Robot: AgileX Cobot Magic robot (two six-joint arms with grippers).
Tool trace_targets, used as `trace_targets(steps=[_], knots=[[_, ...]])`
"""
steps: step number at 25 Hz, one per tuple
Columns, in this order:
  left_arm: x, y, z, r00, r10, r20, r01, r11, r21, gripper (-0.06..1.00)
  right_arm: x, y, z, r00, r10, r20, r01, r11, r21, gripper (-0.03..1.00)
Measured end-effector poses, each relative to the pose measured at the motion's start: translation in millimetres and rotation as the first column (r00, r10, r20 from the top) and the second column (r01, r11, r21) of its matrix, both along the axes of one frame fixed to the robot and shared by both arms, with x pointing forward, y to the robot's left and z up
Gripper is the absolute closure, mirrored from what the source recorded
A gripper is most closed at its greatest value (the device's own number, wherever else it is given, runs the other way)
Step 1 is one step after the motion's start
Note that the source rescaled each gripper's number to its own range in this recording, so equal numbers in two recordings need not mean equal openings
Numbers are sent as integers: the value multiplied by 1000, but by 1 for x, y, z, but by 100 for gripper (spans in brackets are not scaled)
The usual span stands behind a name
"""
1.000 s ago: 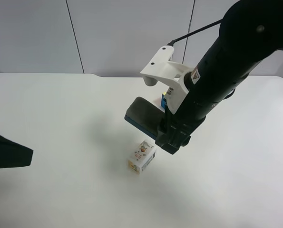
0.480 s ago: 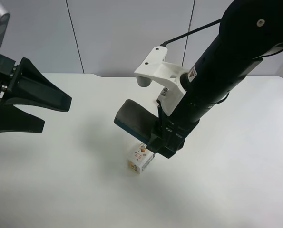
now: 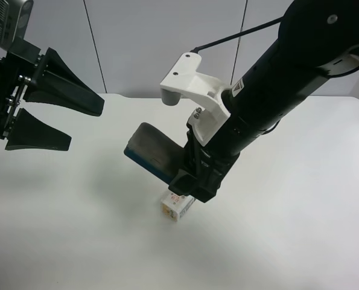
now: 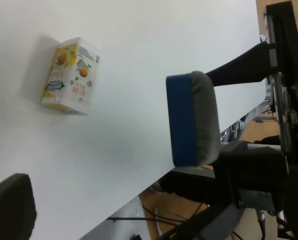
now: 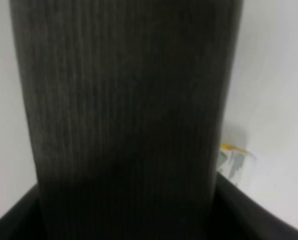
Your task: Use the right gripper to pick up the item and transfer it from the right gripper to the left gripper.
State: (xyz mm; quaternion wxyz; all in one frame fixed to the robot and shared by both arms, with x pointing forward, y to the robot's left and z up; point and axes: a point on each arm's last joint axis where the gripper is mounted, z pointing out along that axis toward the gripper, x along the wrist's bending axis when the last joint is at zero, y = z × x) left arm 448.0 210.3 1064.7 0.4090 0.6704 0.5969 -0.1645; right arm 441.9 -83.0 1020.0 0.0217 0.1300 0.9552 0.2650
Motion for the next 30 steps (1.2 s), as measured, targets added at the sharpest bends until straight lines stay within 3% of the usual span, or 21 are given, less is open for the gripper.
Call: trace_targets(steps=[16,22,30], knots=[[-2,-3,2,999,-19,-33,17,999,-51,-5,2,10,7,999,17,32,-21,991,131,96],[-3,-5,2,998,-14,-58,11,998,-59,-5,1,12,8,999,29,44,-35,989,146,96],[2,-29,-15,986,-87,-139,78,994,-71,-5,-1,15,9,996,52,69,-62,987,148,96]])
